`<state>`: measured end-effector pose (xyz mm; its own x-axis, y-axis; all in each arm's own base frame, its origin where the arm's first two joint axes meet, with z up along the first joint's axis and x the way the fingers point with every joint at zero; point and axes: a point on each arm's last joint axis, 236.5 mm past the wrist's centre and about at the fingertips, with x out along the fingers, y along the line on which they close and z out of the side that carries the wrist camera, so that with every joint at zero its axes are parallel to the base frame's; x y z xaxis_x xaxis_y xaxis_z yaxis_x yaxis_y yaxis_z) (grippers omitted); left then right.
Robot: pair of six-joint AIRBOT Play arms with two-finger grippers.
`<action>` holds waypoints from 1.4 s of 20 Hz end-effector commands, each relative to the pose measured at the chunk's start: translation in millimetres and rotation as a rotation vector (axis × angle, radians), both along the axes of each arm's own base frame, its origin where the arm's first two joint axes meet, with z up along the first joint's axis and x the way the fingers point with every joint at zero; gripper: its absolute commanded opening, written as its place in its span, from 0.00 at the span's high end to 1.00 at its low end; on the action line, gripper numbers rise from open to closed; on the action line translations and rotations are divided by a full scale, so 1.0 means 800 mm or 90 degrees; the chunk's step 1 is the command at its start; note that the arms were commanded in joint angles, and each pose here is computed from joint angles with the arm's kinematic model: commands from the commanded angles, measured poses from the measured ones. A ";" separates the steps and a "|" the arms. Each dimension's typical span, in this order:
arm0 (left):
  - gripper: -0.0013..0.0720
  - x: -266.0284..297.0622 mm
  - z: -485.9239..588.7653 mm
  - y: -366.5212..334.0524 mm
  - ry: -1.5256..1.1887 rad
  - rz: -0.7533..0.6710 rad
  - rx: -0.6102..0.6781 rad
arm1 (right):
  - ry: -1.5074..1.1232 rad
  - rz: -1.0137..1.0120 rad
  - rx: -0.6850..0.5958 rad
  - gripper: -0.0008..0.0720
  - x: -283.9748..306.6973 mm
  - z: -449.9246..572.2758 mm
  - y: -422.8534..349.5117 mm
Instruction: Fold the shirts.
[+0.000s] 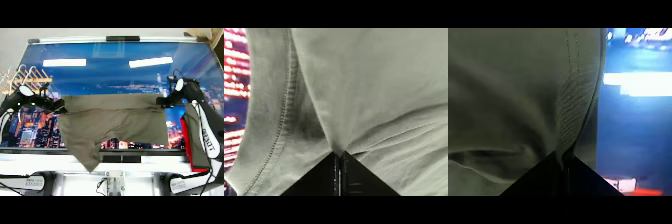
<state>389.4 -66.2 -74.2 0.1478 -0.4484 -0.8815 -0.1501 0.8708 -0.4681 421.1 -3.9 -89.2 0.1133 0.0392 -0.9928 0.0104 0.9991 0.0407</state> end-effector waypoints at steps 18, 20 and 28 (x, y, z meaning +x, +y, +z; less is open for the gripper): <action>0.44 -0.260 0.001 -0.021 0.130 0.088 -0.116 | -0.029 -0.179 -0.001 0.39 -0.138 0.180 -0.150; 0.44 -0.271 -0.012 -0.028 0.147 0.091 -0.113 | -0.031 -0.176 0.022 0.39 -0.135 0.180 -0.138; 0.44 -0.289 -0.048 -0.058 0.169 0.095 -0.068 | -0.048 -0.177 0.025 0.39 -0.127 0.181 -0.138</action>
<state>161.3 -109.3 -101.8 -0.0117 -0.5607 -0.8279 -0.3915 0.7645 -0.5122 316.8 -114.3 55.5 0.1853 0.0342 -0.9821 0.2782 0.9567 0.0858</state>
